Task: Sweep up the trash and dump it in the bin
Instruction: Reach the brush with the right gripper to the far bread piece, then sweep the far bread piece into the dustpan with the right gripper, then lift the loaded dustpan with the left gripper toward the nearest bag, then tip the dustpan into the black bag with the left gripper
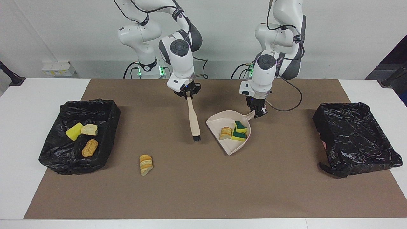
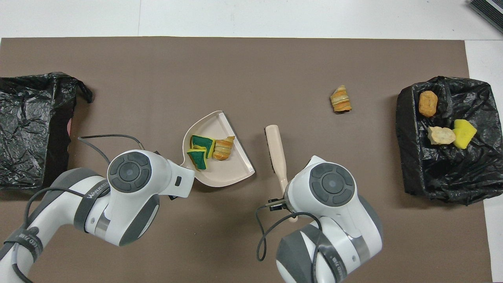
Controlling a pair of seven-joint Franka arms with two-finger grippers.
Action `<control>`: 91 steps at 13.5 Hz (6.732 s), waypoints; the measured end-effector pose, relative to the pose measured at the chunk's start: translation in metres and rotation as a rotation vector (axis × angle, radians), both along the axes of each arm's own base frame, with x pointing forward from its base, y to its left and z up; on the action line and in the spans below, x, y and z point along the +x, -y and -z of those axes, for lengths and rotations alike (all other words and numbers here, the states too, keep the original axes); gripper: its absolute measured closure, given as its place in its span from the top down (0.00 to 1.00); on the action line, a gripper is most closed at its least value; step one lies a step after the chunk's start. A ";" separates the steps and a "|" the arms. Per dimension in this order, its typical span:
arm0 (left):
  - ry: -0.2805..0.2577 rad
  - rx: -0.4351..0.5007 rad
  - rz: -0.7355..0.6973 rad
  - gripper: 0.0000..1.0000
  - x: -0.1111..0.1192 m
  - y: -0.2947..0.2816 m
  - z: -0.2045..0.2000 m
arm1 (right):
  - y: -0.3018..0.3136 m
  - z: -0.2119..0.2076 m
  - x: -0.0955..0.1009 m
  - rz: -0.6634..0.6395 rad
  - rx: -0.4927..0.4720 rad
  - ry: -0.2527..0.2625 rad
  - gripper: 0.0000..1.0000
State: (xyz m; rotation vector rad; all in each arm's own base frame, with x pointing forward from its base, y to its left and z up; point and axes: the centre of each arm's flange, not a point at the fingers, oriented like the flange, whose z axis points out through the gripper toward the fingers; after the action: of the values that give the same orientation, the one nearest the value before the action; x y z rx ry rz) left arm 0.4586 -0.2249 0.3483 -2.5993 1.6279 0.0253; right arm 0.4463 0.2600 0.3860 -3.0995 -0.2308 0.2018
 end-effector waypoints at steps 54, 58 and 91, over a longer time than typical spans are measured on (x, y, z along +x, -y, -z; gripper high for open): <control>-0.151 -0.035 -0.212 0.31 -0.001 -0.029 0.003 | -0.134 -0.065 -0.042 -0.003 0.063 -0.189 0.26; -0.141 -0.043 -0.249 0.31 0.008 -0.043 -0.002 | -0.123 -0.090 -0.043 0.019 0.084 -0.150 0.26; 0.000 0.818 0.077 0.31 0.118 -0.493 -0.199 | -0.181 0.042 -0.189 0.152 -0.056 -0.072 0.26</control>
State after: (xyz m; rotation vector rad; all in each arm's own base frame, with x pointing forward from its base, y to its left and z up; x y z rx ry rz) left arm 0.5766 0.2682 0.5477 -1.9021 1.3198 0.5560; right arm 0.2573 0.4405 0.3440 -3.1388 0.0123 0.3191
